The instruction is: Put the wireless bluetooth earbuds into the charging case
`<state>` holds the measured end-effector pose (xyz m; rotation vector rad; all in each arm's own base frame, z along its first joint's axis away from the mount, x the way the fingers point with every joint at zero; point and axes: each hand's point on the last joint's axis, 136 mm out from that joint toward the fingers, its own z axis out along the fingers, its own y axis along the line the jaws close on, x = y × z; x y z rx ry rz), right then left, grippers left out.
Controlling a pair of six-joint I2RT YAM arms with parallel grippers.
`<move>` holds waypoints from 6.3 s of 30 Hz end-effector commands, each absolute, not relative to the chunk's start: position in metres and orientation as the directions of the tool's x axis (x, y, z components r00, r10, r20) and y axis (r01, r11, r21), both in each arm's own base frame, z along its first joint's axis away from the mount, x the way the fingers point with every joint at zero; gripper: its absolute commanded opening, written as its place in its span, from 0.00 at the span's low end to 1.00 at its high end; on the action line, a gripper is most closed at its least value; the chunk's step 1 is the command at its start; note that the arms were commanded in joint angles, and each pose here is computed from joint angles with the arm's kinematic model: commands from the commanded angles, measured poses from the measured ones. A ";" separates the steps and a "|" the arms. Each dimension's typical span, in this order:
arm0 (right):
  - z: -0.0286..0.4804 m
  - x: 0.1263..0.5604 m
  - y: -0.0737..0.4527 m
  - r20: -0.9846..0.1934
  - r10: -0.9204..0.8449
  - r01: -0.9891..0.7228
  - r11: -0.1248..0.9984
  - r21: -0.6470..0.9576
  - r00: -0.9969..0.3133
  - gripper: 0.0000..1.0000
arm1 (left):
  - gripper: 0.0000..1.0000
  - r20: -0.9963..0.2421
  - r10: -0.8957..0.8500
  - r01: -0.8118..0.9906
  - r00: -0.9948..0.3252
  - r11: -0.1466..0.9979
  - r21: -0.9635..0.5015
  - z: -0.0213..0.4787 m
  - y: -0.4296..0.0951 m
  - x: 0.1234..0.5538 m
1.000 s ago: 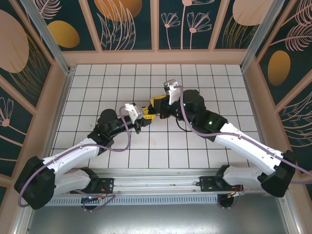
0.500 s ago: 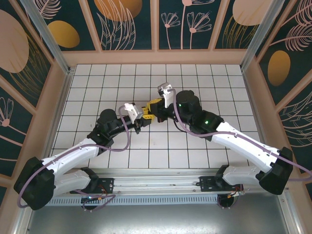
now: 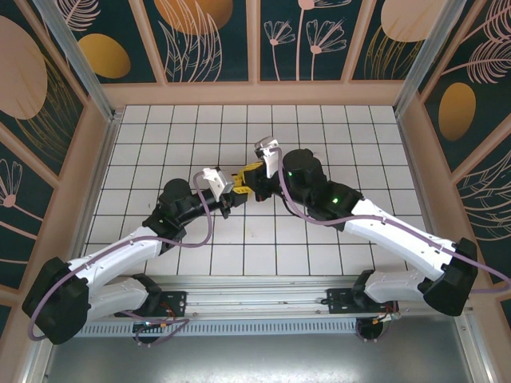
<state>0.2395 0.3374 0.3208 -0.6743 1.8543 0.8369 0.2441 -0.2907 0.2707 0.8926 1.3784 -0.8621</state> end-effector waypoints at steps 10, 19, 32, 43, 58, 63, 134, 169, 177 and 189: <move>0.330 0.237 0.330 -0.920 -0.090 -0.737 0.630 0.245 -0.382 0.06 | 0.00 -0.994 -0.077 0.895 0.076 0.445 0.034 0.306 -0.289 0.245; 0.328 0.237 0.330 -0.919 -0.100 -0.740 0.629 0.239 -0.382 0.06 | 0.00 -0.994 -0.086 0.881 0.064 0.472 0.016 0.307 -0.287 0.250; 0.319 0.238 0.338 -0.908 -0.099 -0.737 0.624 0.262 -0.407 0.05 | 0.00 -0.992 -0.112 0.867 0.060 0.499 -0.004 0.312 -0.283 0.254; 0.307 0.239 0.337 -0.893 -0.091 -0.715 0.637 0.287 -0.440 0.14 | 0.00 -0.990 -0.124 0.863 0.069 0.506 -0.004 0.316 -0.281 0.254; 0.323 0.243 0.339 -0.885 -0.074 -0.697 0.648 0.307 -0.459 0.32 | 0.00 -0.990 -0.125 0.873 0.060 0.488 -0.008 0.314 -0.282 0.250; 0.338 0.244 0.341 -0.888 -0.052 -0.697 0.641 0.321 -0.457 0.36 | 0.00 -0.992 -0.113 0.877 0.053 0.480 -0.008 0.310 -0.284 0.249; 0.347 0.262 0.242 -0.715 0.139 -0.550 0.545 0.633 -0.685 0.24 | 0.00 -0.989 -0.108 0.914 -0.101 0.384 -0.135 0.302 -0.303 0.263; 0.138 0.341 0.058 -0.558 0.492 0.125 0.814 0.567 -0.668 0.60 | 0.12 -0.670 0.083 0.522 -0.738 0.699 -0.489 0.061 -0.364 0.406; 0.138 0.350 0.044 -0.590 0.471 0.147 0.846 0.513 -0.655 0.71 | 0.30 -0.667 0.126 0.522 -0.735 0.733 -0.437 0.055 -0.360 0.411; 0.182 0.355 0.002 -0.745 0.450 0.212 0.892 0.399 -0.493 0.79 | 0.48 -0.755 0.196 0.572 -0.626 0.773 -0.274 0.104 -0.341 0.421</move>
